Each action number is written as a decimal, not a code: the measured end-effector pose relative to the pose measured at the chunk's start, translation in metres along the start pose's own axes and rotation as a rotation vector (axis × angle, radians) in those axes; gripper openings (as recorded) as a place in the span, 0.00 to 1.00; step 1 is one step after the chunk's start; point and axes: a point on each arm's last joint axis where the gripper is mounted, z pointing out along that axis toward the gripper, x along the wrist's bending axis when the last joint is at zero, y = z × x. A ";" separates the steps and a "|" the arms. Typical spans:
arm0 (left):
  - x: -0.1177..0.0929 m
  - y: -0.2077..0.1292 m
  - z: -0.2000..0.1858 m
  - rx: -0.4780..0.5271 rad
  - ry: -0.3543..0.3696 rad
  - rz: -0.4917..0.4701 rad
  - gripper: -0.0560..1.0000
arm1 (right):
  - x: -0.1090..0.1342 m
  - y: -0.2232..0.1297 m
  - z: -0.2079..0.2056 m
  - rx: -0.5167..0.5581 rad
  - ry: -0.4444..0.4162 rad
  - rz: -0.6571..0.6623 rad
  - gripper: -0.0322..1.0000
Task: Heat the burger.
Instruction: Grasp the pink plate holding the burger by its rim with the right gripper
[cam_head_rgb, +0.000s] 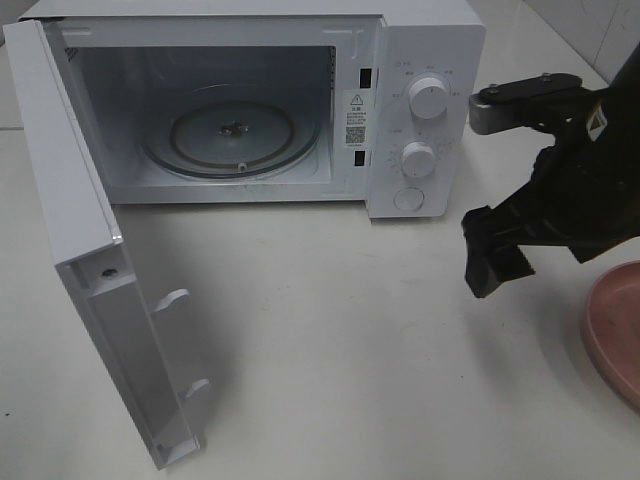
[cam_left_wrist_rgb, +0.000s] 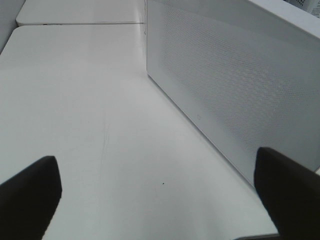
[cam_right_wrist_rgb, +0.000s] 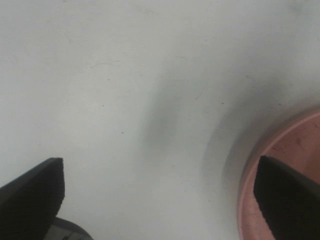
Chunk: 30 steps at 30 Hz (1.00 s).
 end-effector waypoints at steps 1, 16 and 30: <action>0.000 0.000 0.000 0.000 0.000 0.000 0.99 | -0.005 0.000 0.000 0.000 -0.007 0.015 0.98; 0.000 0.000 0.000 0.000 0.000 0.000 0.99 | -0.055 -0.027 0.026 0.084 -0.068 0.160 0.93; 0.000 0.000 0.000 0.000 0.000 0.000 0.99 | -0.078 -0.043 0.045 0.080 -0.096 0.225 0.91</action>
